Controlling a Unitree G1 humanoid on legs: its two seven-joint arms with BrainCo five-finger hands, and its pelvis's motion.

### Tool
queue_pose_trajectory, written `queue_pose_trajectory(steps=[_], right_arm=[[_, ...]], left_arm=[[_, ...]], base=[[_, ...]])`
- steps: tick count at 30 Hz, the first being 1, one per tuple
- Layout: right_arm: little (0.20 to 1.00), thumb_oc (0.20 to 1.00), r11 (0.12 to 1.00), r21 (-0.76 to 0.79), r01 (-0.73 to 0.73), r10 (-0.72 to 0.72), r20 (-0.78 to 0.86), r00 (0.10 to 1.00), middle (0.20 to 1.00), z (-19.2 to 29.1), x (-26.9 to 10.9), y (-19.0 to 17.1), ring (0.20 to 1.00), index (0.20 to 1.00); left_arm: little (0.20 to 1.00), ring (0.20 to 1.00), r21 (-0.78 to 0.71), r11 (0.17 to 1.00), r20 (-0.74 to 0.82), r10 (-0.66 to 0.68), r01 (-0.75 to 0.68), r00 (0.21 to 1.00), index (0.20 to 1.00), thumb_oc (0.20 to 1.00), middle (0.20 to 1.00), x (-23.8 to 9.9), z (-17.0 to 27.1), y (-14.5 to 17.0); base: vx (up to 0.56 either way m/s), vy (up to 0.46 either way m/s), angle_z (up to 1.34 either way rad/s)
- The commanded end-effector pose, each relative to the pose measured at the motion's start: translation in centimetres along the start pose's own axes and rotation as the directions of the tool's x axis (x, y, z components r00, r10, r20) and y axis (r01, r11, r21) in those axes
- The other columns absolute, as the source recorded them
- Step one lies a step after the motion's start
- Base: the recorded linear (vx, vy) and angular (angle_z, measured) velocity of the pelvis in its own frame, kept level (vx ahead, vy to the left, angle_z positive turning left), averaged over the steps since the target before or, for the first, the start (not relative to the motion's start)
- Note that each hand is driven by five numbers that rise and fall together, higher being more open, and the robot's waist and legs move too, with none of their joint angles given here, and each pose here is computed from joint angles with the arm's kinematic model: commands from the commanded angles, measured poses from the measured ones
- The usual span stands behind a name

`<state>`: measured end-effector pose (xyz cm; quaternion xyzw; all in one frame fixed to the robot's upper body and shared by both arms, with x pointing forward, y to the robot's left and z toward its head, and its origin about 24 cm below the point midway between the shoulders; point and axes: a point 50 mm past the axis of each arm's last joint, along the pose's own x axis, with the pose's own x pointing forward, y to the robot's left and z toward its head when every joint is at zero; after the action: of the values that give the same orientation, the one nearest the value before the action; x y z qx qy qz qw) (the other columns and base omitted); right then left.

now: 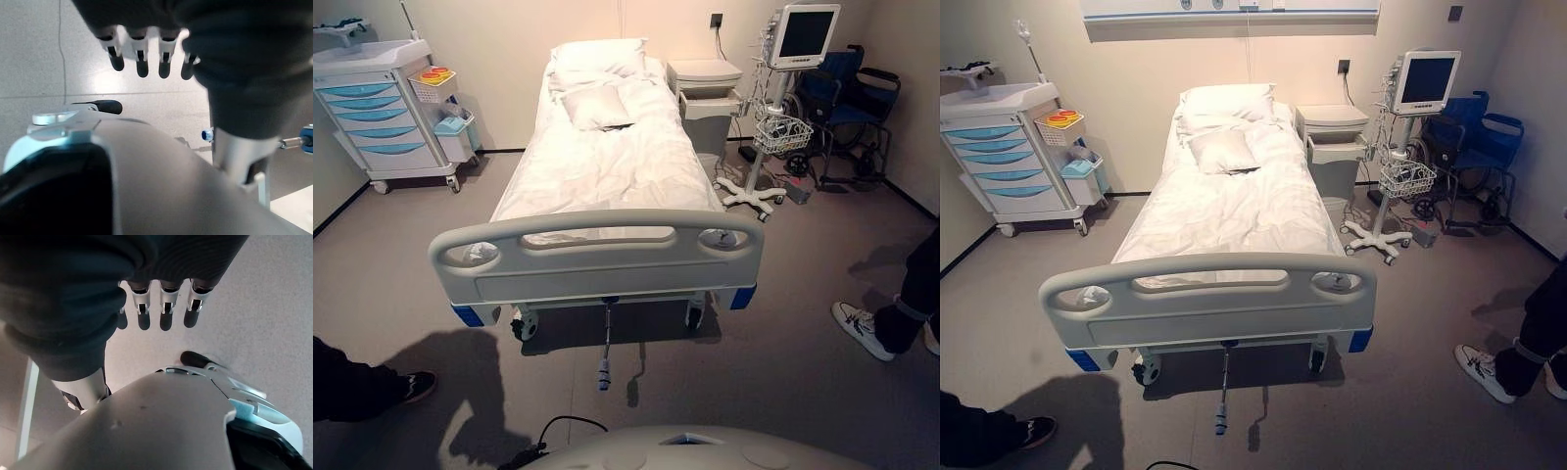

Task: Raise the hospital bed

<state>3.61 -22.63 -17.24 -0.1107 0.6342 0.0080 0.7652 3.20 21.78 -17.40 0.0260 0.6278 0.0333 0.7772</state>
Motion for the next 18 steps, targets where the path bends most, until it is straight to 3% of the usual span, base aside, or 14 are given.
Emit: queue_pose_trajectory(steps=[1,18], right_arm=[[1.0,1.0,0.999,-0.038,-0.002,0.003,0.027,1.0,1.0,2.2,0.3,-0.1,1.0,1.0],[1.0,1.0,1.0,0.002,0.017,-0.017,0.032,0.999,1.0,2.0,0.2,-0.4,1.0,1.0]], left_arm=[[1.0,1.0,0.076,0.996,0.005,-0.039,0.039,0.999,1.0,1.0,1.0,0.4,1.6,-1.2],[1.0,1.0,-0.086,0.994,0.099,-0.055,0.064,0.994,1.0,1.0,1.0,0.5,3.5,-1.9]], base=[[0.0,0.0,0.0],[0.0,0.0,0.0]])
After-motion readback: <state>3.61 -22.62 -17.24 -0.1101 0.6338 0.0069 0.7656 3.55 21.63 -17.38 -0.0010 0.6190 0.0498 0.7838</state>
